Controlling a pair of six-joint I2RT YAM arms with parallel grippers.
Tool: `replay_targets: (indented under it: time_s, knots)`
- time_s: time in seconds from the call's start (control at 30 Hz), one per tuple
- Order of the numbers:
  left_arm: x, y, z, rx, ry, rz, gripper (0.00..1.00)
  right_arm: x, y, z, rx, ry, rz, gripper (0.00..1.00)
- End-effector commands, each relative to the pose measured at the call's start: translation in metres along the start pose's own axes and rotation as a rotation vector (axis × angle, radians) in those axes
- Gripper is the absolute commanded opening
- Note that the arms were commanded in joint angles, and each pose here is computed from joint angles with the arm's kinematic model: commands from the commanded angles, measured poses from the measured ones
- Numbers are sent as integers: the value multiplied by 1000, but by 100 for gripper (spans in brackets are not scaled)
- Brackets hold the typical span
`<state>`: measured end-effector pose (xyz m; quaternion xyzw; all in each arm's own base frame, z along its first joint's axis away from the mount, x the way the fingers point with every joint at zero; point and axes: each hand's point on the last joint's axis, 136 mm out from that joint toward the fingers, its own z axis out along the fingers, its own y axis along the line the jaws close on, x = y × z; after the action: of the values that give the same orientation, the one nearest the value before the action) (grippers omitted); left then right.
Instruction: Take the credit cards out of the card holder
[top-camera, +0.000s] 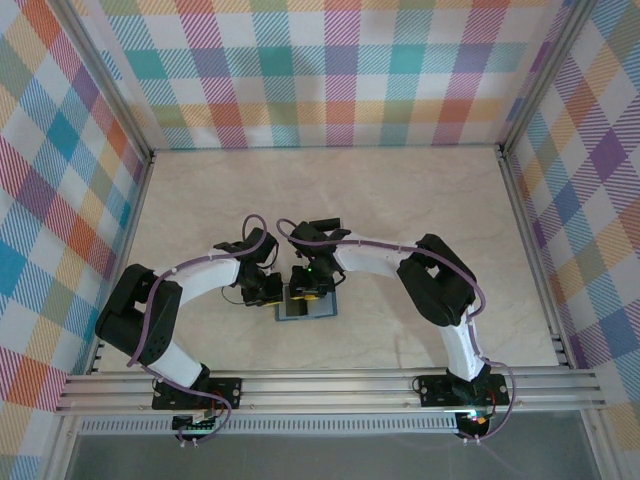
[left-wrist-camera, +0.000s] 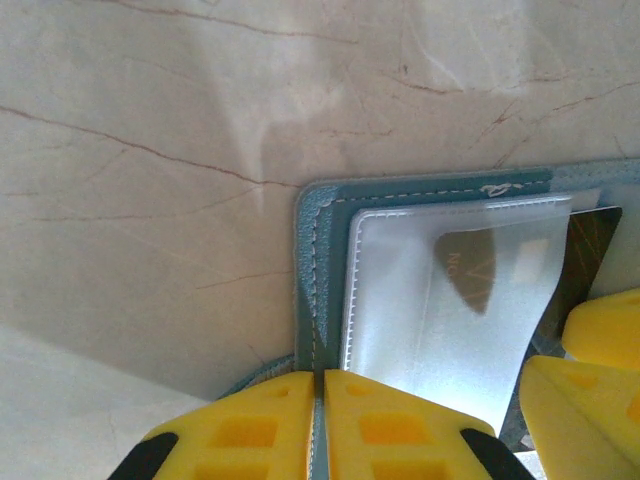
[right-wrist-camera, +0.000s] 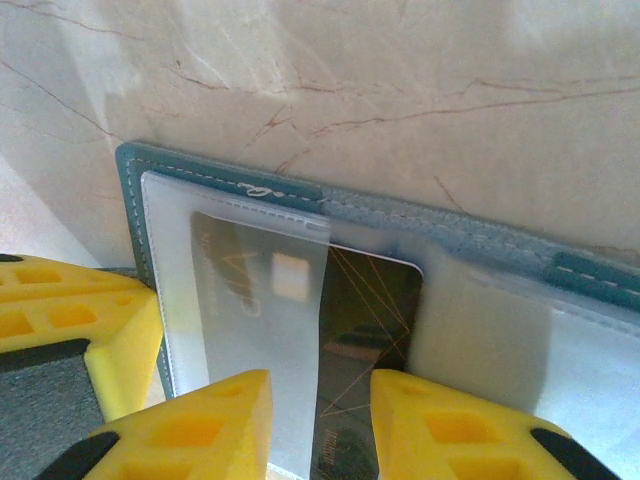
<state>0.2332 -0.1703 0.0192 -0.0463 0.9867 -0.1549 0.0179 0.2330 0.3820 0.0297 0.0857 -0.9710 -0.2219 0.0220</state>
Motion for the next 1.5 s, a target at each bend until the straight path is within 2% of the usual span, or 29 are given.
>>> replay_targets:
  time_s: [0.0,0.2,0.37,0.6,0.87,1.13,1.47]
  knots:
    - [6,2,-1,-17,18,14,13,-2,5,-14,-27,-25,-13,34]
    - [-2,-12,-22,19,-28,33,10,-2,8,-22,-41,-42,-10,33]
    - [-2,-22,-26,48,-28,43,6,0,-1,-16,-26,-26,4,31]
    - [2,-36,-11,94,16,58,2,3,-10,-5,-11,3,15,30]
    - [11,-13,11,-10,66,51,0,5,-11,5,-52,20,20,26]
    - [18,1,20,-68,99,54,0,3,-3,4,-148,17,26,25]
    - [17,5,25,-85,107,50,0,3,21,-20,-350,-31,36,22]
